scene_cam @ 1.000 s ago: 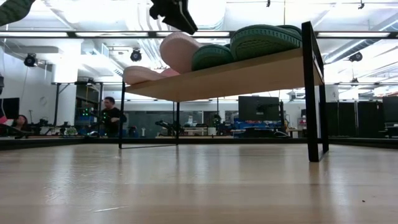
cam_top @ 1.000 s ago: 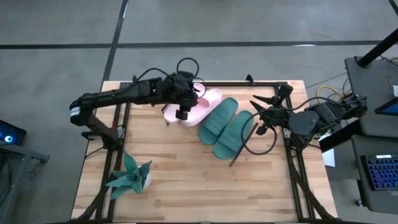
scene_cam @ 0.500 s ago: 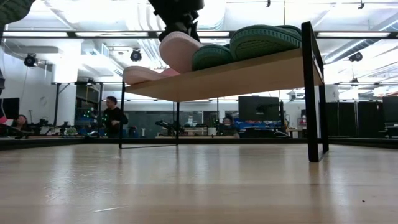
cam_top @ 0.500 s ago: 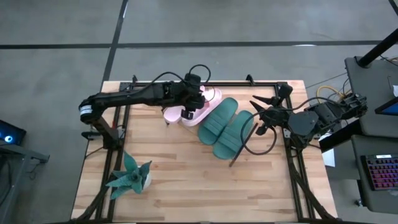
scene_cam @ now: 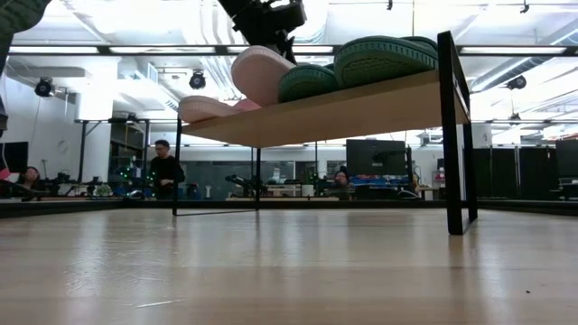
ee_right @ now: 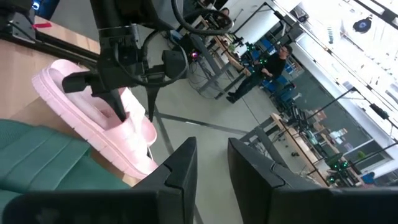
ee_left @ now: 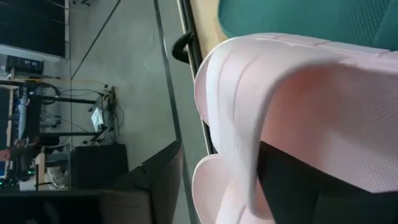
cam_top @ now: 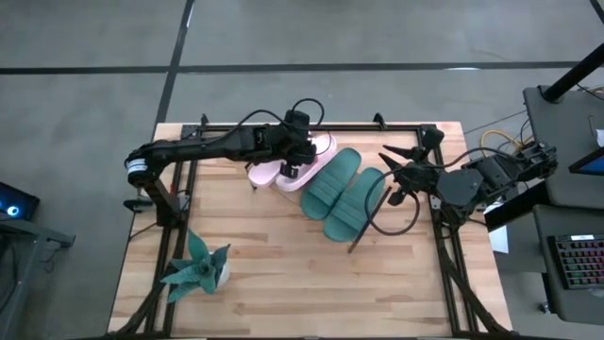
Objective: Pick and place slides into the shelf
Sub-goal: Put the pink slide on the shelf
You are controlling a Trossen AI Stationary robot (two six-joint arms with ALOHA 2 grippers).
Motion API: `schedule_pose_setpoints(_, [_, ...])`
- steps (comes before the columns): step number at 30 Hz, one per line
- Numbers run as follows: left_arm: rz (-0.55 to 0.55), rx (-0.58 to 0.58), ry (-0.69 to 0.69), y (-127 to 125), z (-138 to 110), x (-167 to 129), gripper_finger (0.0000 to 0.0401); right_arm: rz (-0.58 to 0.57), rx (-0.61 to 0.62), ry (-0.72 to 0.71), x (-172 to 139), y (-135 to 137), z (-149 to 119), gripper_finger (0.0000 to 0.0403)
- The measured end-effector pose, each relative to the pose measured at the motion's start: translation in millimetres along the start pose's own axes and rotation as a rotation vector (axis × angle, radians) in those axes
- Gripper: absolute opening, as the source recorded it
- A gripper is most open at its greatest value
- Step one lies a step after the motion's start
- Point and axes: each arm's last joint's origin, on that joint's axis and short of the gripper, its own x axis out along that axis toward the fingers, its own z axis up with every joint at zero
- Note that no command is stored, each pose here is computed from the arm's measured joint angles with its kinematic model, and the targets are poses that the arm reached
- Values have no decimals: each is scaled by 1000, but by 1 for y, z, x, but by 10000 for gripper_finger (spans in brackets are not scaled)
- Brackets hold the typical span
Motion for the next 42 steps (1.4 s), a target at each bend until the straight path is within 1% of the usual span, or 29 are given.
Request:
schedule_pose_setpoints(3, [-1,0,1,0,0,0,148,0,-2,1,0,1,0,75])
schedule_pose_setpoints(9, [-3,1,6,-1,0,0,23,2,-11,5,1,3,-2,70])
schedule_pose_setpoints(10, [6,0,13,-2,1,-1,12,2,-12,5,1,3,-2,71])
schedule_pose_setpoints(13, [55,11,59,-5,4,-5,10,2,-13,5,1,3,-2,74])
schedule_pose_setpoints(17, [149,39,142,-12,12,-12,3,2,-15,5,1,3,-2,75])
schedule_pose_setpoints(21, [144,70,157,-22,16,-17,2,2,-14,5,1,3,-2,70])
schedule_pose_setpoints(26, [204,110,233,-38,18,-18,2,2,-15,5,1,3,-2,70])
schedule_pose_setpoints(36, [192,135,257,-59,14,-11,1,2,-12,5,1,3,-2,76])
schedule_pose_setpoints(42, [186,201,310,-73,18,10,1,2,-12,5,1,3,-2,69])
